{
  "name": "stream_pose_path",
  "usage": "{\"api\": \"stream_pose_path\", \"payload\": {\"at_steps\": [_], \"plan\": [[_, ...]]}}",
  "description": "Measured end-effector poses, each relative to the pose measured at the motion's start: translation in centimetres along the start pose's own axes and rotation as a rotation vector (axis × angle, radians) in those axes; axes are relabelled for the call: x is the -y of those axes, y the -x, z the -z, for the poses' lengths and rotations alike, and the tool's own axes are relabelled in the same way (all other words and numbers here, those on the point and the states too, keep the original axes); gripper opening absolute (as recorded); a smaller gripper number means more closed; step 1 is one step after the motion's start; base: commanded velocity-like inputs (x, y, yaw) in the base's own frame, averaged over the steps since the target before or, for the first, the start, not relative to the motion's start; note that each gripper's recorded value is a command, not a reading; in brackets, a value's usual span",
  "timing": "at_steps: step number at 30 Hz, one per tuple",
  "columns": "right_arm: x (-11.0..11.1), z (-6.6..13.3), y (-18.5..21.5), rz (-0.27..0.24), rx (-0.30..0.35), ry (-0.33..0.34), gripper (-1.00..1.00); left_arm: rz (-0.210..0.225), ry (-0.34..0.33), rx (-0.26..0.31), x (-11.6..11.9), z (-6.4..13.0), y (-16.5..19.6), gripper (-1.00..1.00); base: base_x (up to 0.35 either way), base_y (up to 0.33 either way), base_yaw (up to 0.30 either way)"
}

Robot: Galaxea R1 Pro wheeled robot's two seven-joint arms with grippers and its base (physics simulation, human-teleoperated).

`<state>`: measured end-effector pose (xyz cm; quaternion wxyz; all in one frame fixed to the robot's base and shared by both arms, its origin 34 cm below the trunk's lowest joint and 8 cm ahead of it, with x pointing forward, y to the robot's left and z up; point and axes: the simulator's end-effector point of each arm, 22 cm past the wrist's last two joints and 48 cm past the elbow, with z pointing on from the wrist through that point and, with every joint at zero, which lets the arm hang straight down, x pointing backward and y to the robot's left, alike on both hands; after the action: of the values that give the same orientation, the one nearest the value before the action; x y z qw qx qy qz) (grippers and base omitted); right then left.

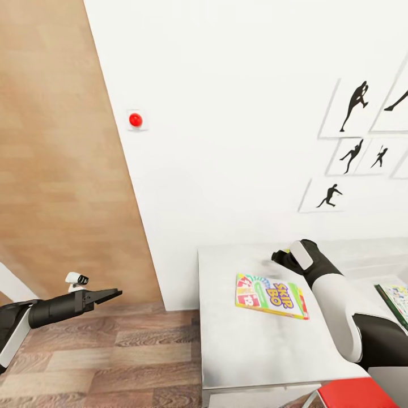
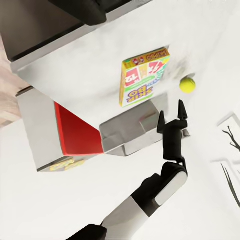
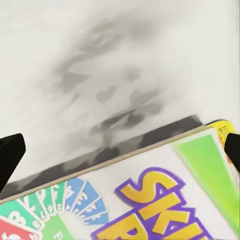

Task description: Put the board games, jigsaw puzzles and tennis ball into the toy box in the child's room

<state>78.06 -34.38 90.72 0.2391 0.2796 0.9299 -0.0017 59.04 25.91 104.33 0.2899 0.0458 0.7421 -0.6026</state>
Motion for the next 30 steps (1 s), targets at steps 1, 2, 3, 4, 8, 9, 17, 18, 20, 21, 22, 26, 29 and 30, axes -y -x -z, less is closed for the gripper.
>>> {"api": "stream_pose_path", "payload": {"at_steps": [1, 2, 3, 4, 8, 9, 17, 18, 20, 21, 22, 26, 29, 30], "plan": [[0.3, -0.1, 0.1, -0.001, 0.0, -0.004, 1.0, 0.002, 0.0, 0.0, -0.1, 0.0, 0.0, 1.0, 0.0, 0.0, 0.0], [0.5, -0.2, 0.1, -0.002, 0.001, -0.007, 1.0, 0.003, 0.001, -0.001, -0.1, 0.0, -0.1, 1.0, 0.0, 0.0, 0.0], [0.7, -0.3, 0.2, -0.003, 0.0, -0.011, 1.0, 0.005, 0.001, -0.001, -0.2, 0.0, -0.1, 1.0, 0.0, 0.0, 0.0], [1.1, -0.4, 0.3, -0.005, 0.001, -0.016, 1.0, 0.006, 0.002, -0.002, -0.3, 0.0, -0.1, 1.0, 0.0, 0.0, 0.0], [1.7, -0.7, 0.4, -0.007, 0.0, -0.026, 1.0, 0.012, 0.003, -0.003, -0.6, -0.1, -0.3, 1.0, 0.0, 0.0, 0.0], [2.0, -0.8, 0.4, -0.007, -0.001, -0.03, 1.0, 0.014, 0.004, -0.004, -0.6, -0.1, -0.3, 1.0, 0.0, 0.0, 0.0], [2.5, -1.5, 0.1, -0.008, -0.009, -0.04, 1.0, 0.026, 0.007, -0.008, -1.2, -0.2, -0.6, 1.0, 0.0, 0.0, 0.0], [2.5, -1.6, 0.0, -0.008, -0.011, -0.041, 1.0, 0.027, 0.007, -0.008, -1.3, -0.2, -0.6, 1.0, 0.0, 0.0, 0.0], [2.6, -1.8, 0.0, -0.008, -0.013, -0.044, 1.0, 0.03, 0.008, -0.009, -1.4, -0.2, -0.7, 1.0, 0.0, 0.0, 0.0], [2.6, -1.9, -0.1, -0.007, -0.014, -0.045, 1.0, 0.032, 0.008, -0.009, -1.5, -0.2, -0.7, 1.0, 0.0, 0.0, 0.0], [2.7, -2.0, -0.2, -0.007, -0.016, -0.045, 1.0, 0.033, 0.009, -0.01, -1.5, -0.2, -0.8, 1.0, 0.0, 0.0, 0.0], [2.9, -2.3, -0.4, -0.007, -0.021, -0.05, 1.0, 0.04, 0.011, -0.012, -1.8, -0.3, -0.9, 1.0, 0.0, 0.0, 0.0], [3.0, -2.6, -0.5, -0.006, -0.024, -0.053, 1.0, 0.044, 0.012, -0.013, -2.0, -0.3, -1.0, 1.0, 0.0, 0.0, 0.0], [3.0, -2.7, -0.6, -0.006, -0.026, -0.054, 1.0, 0.046, 0.012, -0.013, -2.1, -0.3, -1.0, 1.0, 0.0, 0.0, 0.0]]}}
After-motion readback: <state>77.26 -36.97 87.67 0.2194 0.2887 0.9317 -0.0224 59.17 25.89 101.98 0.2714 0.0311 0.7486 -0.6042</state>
